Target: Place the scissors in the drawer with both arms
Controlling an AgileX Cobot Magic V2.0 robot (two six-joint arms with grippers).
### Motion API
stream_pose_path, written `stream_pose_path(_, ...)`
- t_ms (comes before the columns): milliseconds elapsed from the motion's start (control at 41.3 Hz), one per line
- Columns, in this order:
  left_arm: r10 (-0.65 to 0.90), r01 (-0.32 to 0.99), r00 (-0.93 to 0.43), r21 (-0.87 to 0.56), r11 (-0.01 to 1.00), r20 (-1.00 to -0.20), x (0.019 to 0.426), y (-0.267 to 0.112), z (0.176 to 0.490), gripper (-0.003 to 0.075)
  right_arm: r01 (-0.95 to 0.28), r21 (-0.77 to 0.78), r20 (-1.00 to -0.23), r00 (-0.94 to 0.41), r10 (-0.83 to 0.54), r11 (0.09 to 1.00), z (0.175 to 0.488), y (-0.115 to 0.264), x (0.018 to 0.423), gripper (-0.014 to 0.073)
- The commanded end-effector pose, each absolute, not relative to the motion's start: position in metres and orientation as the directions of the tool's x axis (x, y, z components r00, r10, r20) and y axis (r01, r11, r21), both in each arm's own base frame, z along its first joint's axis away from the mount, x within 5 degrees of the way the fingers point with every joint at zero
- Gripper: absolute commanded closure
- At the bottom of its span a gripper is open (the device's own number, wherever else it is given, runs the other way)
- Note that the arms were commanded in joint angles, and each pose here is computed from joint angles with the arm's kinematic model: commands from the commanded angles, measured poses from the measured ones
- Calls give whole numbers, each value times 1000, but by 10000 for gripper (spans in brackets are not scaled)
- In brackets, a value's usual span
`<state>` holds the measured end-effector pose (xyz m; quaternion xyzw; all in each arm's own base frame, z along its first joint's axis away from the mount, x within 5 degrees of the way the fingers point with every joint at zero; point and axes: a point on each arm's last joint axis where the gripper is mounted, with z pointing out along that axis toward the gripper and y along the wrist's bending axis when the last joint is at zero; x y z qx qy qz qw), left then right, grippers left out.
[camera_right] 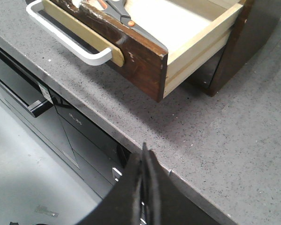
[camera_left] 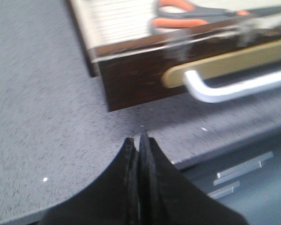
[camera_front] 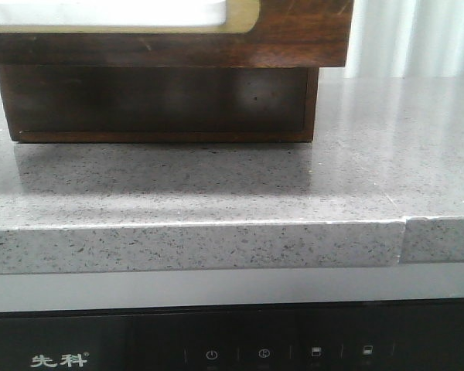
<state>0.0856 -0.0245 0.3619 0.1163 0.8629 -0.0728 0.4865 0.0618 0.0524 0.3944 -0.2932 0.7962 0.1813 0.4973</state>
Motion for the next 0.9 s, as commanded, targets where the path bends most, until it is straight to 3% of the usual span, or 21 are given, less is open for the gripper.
stream_pose_path(0,-25,190,-344,-95,977,-939,84,-19,362,741,-635,-20,-936,-259,-237,772,408,52,64,662)
stream_pose_path(266,-102,89,-66,-108,990,-993,60,-7,297,741,-635,-20,-936,-259,-237,772,408,52,64,662)
stream_pose_path(508,-108,71,152,-98,993,-982,52,-3,240,741,-635,-20,-936,-259,-237,772,408,52,64,662)
stream_pose_path(653,-110,61,162,-101,993,-981,55,-2,212,741,-636,-19,-936,-261,-238,772,407,52,64,662)
stream_pose_path(871,-106,63,109,-99,993,-988,55,-3,208,741,-636,-19,-935,-261,-239,772,407,52,64,662)
